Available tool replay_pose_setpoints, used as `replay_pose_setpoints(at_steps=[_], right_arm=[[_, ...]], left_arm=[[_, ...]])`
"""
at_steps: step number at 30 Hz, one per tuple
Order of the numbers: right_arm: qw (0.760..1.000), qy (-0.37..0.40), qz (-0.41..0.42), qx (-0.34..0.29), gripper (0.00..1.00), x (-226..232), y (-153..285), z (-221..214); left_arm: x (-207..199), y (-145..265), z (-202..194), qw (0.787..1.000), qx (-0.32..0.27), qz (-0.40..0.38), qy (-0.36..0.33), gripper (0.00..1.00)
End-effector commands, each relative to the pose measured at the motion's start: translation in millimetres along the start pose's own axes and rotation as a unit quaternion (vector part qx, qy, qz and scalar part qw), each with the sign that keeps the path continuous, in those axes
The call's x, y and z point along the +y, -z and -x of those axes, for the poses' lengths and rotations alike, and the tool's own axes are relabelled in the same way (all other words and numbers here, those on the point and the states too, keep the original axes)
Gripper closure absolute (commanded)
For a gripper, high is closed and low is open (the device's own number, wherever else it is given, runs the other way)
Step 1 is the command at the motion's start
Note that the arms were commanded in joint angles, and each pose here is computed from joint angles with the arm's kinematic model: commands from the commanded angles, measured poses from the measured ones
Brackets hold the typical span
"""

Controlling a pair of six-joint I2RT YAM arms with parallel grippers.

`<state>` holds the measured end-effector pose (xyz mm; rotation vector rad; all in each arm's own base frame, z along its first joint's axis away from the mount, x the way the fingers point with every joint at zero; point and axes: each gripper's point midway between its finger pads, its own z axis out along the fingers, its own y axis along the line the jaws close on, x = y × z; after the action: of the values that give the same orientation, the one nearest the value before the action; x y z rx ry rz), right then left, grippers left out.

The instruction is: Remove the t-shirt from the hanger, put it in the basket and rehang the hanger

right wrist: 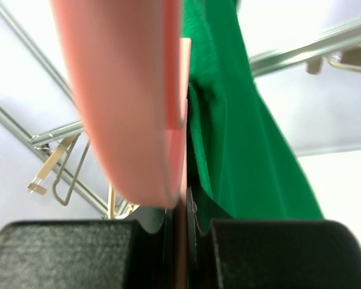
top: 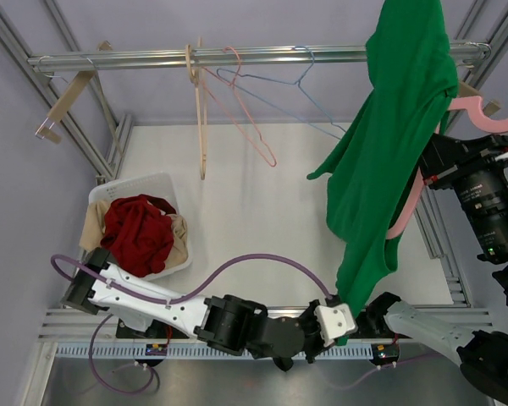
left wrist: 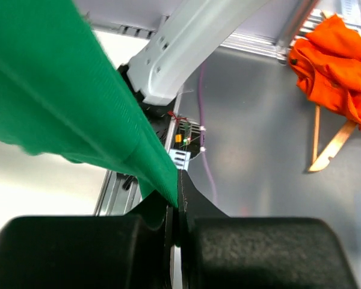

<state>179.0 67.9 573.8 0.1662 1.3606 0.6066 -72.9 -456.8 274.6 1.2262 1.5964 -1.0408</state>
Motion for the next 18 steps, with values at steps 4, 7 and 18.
replay_pose_setpoints(at_steps=[4, 7, 18], right_arm=[[0.989, -0.036, 0.084, -0.115, 1.0, 40, 19, 86], [0.985, -0.044, 0.127, -0.104, 1.0, 48, 42, 85], [0.976, -0.056, 0.205, -0.052, 1.0, 63, 110, 98]], left_arm=[[1, 26, -44, 0.998, 0.027, 0.006, 0.049, 1.0], [17, 39, -43, 0.998, 0.028, 0.032, 0.042, 1.0], [59, 46, -42, 0.986, 0.062, 0.148, -0.035, 1.0]])
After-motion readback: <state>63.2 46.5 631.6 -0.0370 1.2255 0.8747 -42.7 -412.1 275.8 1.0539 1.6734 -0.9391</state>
